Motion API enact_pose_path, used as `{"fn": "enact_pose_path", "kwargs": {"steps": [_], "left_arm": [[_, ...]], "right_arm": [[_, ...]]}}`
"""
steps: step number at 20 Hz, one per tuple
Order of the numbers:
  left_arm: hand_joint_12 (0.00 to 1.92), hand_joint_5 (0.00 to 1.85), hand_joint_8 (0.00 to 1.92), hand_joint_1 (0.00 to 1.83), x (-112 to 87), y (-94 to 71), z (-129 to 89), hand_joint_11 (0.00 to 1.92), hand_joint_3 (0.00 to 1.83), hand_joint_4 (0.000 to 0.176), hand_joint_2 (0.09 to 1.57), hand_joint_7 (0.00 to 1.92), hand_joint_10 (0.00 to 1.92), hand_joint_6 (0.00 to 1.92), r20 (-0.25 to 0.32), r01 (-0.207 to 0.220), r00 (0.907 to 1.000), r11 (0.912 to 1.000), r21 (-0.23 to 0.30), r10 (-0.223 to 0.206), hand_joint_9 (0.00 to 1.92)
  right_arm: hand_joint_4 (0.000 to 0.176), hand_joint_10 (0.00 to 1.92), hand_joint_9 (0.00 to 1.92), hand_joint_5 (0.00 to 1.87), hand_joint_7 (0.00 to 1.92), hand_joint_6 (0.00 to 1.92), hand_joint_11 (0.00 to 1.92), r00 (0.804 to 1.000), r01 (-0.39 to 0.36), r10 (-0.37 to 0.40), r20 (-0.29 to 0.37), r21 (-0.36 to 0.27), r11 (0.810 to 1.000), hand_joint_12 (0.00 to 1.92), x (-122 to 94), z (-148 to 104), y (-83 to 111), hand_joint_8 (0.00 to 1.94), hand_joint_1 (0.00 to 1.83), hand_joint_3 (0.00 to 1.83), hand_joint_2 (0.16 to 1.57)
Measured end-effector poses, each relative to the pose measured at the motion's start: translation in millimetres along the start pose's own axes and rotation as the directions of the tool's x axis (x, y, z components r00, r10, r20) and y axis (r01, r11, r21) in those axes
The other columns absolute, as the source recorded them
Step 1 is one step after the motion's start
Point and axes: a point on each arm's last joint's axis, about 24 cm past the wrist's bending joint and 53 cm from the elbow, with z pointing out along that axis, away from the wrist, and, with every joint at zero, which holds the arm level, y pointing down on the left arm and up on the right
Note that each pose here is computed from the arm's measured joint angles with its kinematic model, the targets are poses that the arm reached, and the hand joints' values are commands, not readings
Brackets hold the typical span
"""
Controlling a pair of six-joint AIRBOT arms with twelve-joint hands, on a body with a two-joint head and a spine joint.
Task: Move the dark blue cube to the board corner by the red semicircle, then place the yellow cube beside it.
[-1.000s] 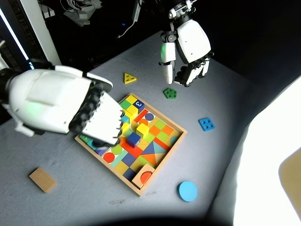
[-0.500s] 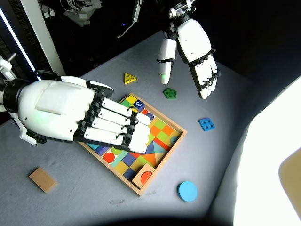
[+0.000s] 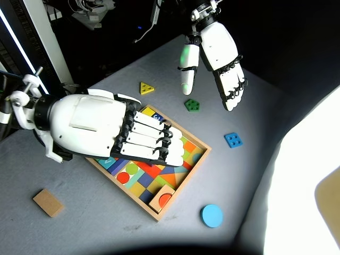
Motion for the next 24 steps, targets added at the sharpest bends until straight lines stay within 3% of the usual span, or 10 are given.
{"fn": "enact_pose_path", "kwargs": {"steps": [4, 11, 15, 18, 24], "left_arm": [[0.46, 0.11, 0.00, 0.00, 0.4, -0.1, 0, 0.00, 0.00, 0.000, 1.17, 0.14, 0.00, 0.00, -0.001, 0.001, 1.0000, 1.0000, 0.000, -0.001, 0.11], [0.45, 0.13, 0.00, 0.00, 1.1, 0.6, 0, 0.00, 0.00, 0.000, 1.17, 0.14, 0.00, 0.00, -0.005, 0.008, 1.0000, 1.0000, -0.003, -0.008, 0.11], [0.55, 0.15, 0.00, 0.00, 1.3, 1.2, 0, 0.00, 0.00, 0.000, 1.15, 0.17, 0.01, 0.00, -0.006, 0.010, 0.9999, 0.9999, -0.005, -0.010, 0.14], [0.50, 0.14, 0.00, 0.00, 1.3, 1.4, 0, 0.00, 0.00, 0.000, 1.16, 0.14, 0.00, 0.00, -0.005, 0.010, 0.9999, 0.9999, -0.006, -0.010, 0.11], [0.50, 0.15, 0.01, 0.00, 3.2, -0.3, -1, 0.00, 0.00, 0.000, 1.16, 0.17, 0.01, 0.00, -0.010, 0.013, 0.9999, 0.9999, -0.002, -0.013, 0.12]], "right_arm": [[0.002, 0.00, 0.00, 0.76, 0.16, 0.06, 0.00, 0.997, -0.069, 0.071, -0.042, 0.063, 0.996, 0.00, 15, 10, -15.5, 0.00, 0.00, 0.00, 1.11], [0.000, 0.00, 0.00, 0.78, 0.17, 0.04, 0.00, 0.996, -0.038, 0.042, -0.080, 0.048, 0.998, 0.00, 35, 15, -3.7, 0.00, 0.00, 0.00, 1.12], [0.000, 0.00, 0.00, 0.73, 0.14, 0.01, 0.00, 0.994, -0.040, 0.044, -0.098, 0.046, 0.998, 0.00, 47, 19, -2.3, 0.00, 0.00, 0.00, 1.11], [0.011, 0.00, 0.00, 0.71, 0.13, 0.01, 0.00, 0.994, -0.028, 0.034, -0.101, 0.059, 0.998, 0.00, 50, 20, -8.9, 0.00, 0.00, 0.00, 1.11], [0.007, 0.00, 0.00, 0.73, 0.11, 0.01, 0.00, 0.993, -0.008, 0.015, -0.115, 0.069, 0.998, 0.00, 57, 19, -15.8, 0.00, 0.00, 0.00, 1.11]]}}
